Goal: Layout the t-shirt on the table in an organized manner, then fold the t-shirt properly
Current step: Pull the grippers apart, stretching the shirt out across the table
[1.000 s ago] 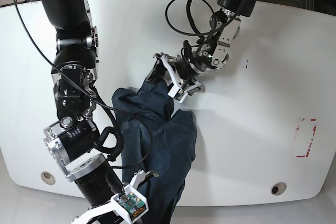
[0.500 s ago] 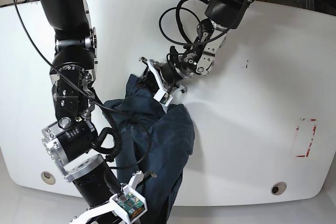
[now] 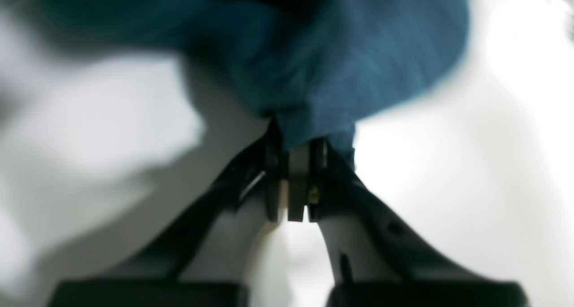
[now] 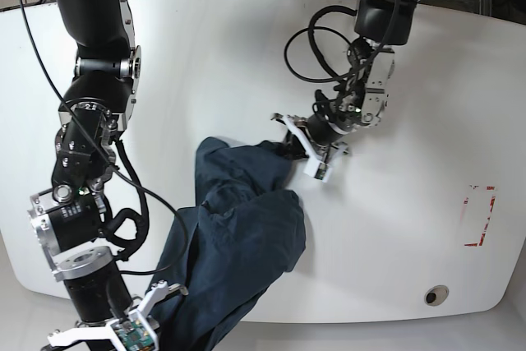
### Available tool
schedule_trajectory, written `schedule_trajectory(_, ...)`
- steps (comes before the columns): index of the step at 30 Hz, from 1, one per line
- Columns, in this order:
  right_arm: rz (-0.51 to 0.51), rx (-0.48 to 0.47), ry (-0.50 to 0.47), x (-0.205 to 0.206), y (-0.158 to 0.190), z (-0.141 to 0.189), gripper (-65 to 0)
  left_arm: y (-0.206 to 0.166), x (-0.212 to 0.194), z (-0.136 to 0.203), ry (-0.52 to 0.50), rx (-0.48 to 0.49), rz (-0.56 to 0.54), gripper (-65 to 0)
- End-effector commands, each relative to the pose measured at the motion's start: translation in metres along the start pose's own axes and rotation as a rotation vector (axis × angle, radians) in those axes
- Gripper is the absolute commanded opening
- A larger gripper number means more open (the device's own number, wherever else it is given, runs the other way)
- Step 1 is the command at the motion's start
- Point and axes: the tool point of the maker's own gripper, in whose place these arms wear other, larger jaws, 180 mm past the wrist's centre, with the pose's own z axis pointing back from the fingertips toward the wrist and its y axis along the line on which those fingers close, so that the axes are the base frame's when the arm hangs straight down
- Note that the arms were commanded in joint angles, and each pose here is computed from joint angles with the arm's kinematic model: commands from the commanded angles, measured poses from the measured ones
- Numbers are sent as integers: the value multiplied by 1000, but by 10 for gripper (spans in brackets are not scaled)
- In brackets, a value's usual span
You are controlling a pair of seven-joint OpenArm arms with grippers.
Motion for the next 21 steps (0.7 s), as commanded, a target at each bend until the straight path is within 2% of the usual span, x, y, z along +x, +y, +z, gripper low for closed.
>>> schedule_trajectory(1,8,-55,-33,8,-25,2,-648,22,-1,20,37,58,-50,-650)
schedule_trajectory(7,-17,-88,22,-15,-43,4,-648,46,34,56,-6,128,-135,-650)
schedule_trajectory(11,-29,-104,77,-37,-57,4,-648,68,60,90,-32,209,-192,-650)
schedule_trajectory(21,-69,-113,163,-67,-87,-21,-648,105,151,170,-155,416,-313,-650)
